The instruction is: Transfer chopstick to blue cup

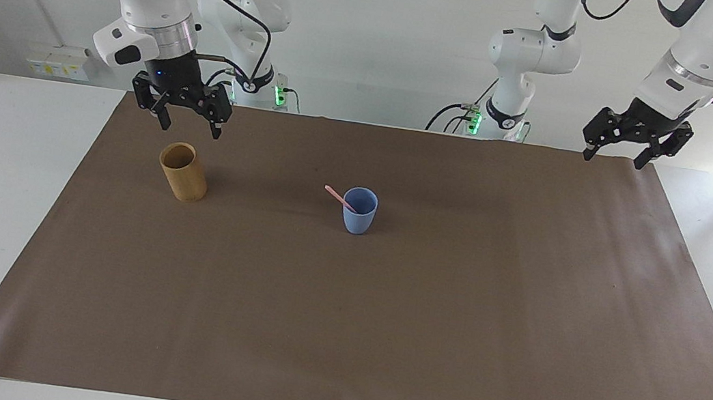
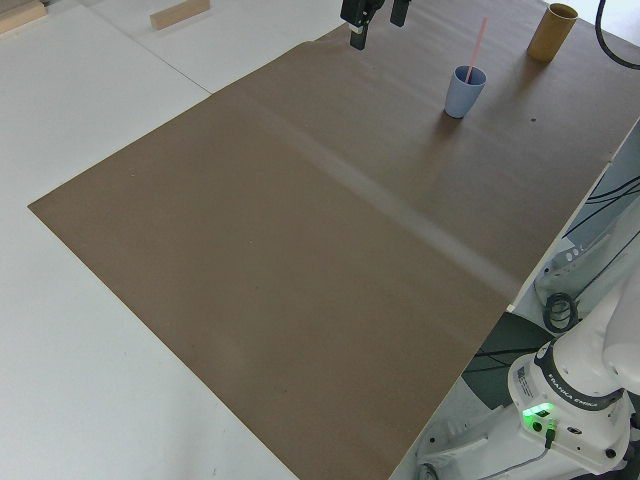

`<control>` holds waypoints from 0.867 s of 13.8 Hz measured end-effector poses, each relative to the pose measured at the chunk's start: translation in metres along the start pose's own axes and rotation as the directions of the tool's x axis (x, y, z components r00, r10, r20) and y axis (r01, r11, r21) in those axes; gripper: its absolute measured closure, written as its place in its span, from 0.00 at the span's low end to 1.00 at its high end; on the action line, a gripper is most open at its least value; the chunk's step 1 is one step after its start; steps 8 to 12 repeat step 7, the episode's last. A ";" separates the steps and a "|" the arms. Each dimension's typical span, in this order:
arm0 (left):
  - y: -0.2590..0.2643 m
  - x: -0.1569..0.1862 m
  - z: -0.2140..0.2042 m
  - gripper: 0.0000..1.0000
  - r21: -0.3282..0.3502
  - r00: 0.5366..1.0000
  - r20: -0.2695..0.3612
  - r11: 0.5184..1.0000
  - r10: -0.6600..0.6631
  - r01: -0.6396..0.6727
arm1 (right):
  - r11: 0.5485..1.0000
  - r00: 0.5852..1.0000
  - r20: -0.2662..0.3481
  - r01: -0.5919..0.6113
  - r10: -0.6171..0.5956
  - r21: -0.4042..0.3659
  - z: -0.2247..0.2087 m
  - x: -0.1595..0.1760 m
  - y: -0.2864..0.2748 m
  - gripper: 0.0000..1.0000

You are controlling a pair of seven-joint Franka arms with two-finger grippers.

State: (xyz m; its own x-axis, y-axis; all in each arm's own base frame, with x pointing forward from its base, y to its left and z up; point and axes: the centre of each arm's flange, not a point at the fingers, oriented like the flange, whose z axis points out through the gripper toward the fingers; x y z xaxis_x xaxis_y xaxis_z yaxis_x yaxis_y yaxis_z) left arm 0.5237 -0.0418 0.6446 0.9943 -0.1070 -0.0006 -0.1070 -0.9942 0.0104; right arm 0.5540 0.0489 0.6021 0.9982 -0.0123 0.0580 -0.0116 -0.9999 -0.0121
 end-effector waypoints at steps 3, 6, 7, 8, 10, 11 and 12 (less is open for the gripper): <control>0.000 0.000 0.000 0.00 0.000 1.000 0.000 1.000 -0.001 0.001 | 1.000 1.000 0.015 0.012 -0.012 0.002 0.002 -0.001 0.001 0.00; 0.000 0.000 0.000 0.00 0.000 1.000 0.000 1.000 -0.001 0.001 | 1.000 1.000 0.020 0.011 -0.012 0.003 0.004 -0.002 0.001 0.00; 0.000 0.000 0.000 0.00 0.000 1.000 0.000 1.000 -0.001 0.001 | 1.000 1.000 0.022 0.012 -0.012 0.003 0.005 -0.002 0.001 0.00; 0.000 0.000 0.000 0.00 0.000 1.000 0.000 1.000 -0.001 0.001 | 1.000 1.000 0.022 0.012 -0.012 0.003 0.005 -0.002 0.001 0.00; 0.000 0.000 0.000 0.00 0.000 1.000 0.000 1.000 -0.001 0.001 | 1.000 1.000 0.022 0.012 -0.012 0.003 0.005 -0.002 0.001 0.00; 0.000 0.000 0.000 0.00 0.000 1.000 0.000 1.000 -0.001 0.001 | 1.000 1.000 0.022 0.012 -0.012 0.003 0.005 -0.002 0.001 0.00; 0.000 0.000 0.000 0.00 0.000 1.000 0.000 1.000 -0.001 0.001 | 1.000 1.000 0.022 0.012 -0.012 0.003 0.005 -0.002 0.001 0.00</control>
